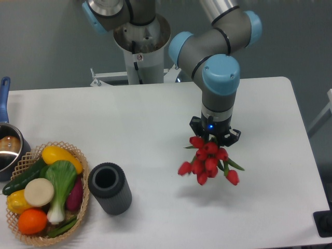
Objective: Place the flowers on the table
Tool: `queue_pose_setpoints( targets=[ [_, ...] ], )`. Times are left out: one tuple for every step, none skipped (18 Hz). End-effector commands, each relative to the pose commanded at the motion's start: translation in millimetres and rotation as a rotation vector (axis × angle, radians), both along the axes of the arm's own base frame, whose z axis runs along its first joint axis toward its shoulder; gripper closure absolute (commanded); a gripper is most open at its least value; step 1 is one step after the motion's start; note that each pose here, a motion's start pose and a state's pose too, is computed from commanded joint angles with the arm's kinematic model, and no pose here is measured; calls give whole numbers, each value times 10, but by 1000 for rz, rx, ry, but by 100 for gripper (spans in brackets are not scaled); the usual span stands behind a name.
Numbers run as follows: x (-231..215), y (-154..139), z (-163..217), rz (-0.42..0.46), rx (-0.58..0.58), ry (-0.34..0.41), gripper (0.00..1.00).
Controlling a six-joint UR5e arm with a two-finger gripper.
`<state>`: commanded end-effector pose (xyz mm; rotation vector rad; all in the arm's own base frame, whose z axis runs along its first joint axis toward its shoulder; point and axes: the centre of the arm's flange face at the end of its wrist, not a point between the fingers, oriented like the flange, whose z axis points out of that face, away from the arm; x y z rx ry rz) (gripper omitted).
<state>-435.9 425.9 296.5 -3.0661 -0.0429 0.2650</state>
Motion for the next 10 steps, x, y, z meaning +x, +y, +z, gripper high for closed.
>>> queue_pose_setpoints(
  targets=[
    [6,-7,-3,-4,-3,2,0],
    [12,-11,10,-5,-2,5,0],
    [11,-10,24,-5,1,10,0],
    [8,-9,42,-5,4,14,0],
    [6,-18,46,-5,4,15,0],
    [-1,-25,46,-4,4,15,0],
    [-9,-30,62,-2,6,18,0],
    [-14,-39,71,0,5,20,0],
    [-29,-60,89,2,8,22,0],
    [-39,-76,83,7,7,20,0]
  ],
)
